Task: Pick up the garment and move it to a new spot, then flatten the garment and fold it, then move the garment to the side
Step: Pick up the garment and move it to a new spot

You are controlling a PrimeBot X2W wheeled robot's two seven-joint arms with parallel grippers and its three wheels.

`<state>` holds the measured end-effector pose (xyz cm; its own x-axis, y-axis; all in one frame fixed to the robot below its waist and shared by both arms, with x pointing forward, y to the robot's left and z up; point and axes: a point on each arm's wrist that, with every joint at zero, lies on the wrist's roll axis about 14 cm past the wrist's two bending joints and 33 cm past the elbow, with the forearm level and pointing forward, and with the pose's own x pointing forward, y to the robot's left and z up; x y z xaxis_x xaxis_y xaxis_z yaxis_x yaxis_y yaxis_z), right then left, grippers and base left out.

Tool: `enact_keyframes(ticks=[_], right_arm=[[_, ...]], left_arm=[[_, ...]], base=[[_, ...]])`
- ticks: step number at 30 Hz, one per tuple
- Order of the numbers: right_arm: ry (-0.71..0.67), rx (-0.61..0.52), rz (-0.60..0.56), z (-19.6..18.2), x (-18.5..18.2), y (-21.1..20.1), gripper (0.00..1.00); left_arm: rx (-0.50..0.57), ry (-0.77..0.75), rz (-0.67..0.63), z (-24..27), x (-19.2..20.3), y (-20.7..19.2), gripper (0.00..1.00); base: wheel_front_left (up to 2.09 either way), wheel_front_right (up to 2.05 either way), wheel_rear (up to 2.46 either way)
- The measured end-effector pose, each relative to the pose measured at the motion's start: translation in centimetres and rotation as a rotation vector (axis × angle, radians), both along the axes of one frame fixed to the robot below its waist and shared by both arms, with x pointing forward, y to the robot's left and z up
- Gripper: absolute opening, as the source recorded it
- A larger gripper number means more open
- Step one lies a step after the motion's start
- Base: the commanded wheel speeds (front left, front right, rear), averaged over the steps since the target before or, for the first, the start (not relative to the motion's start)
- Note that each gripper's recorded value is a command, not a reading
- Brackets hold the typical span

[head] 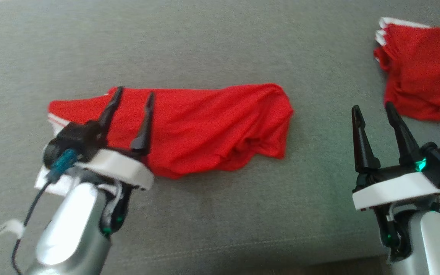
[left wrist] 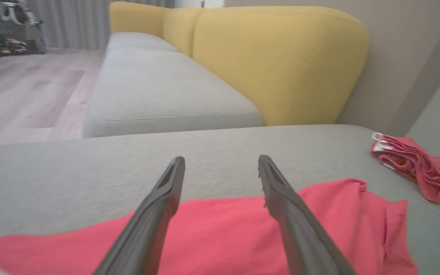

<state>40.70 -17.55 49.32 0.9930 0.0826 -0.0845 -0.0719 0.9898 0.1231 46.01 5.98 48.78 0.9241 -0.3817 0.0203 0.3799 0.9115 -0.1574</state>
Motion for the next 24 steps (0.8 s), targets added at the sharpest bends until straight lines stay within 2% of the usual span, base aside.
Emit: enact_keyframes(ticks=[6,10,16,24], right_arm=[[-0.008,0.002,0.067,0.8,0.3,2.3,1.0],[-0.01,-0.001,0.099,1.1,0.0,3.4,1.0],[-0.028,-0.008,0.121,2.0,-0.6,4.1,1.0],[0.007,-0.012,0.117,1.2,-3.1,3.8,1.0]], left_arm=[[0.028,-0.007,0.218,0.7,-1.9,7.7,1.0],[0.04,-0.015,0.301,1.1,-3.9,10.9,1.0],[0.038,-0.031,0.327,1.8,-6.3,11.9,1.0],[0.038,-0.037,0.329,2.1,-8.4,11.8,1.0]], base=[[0.0,0.0,0.0],[0.0,0.0,0.0],[0.0,0.0,0.0],[0.0,0.0,0.0]])
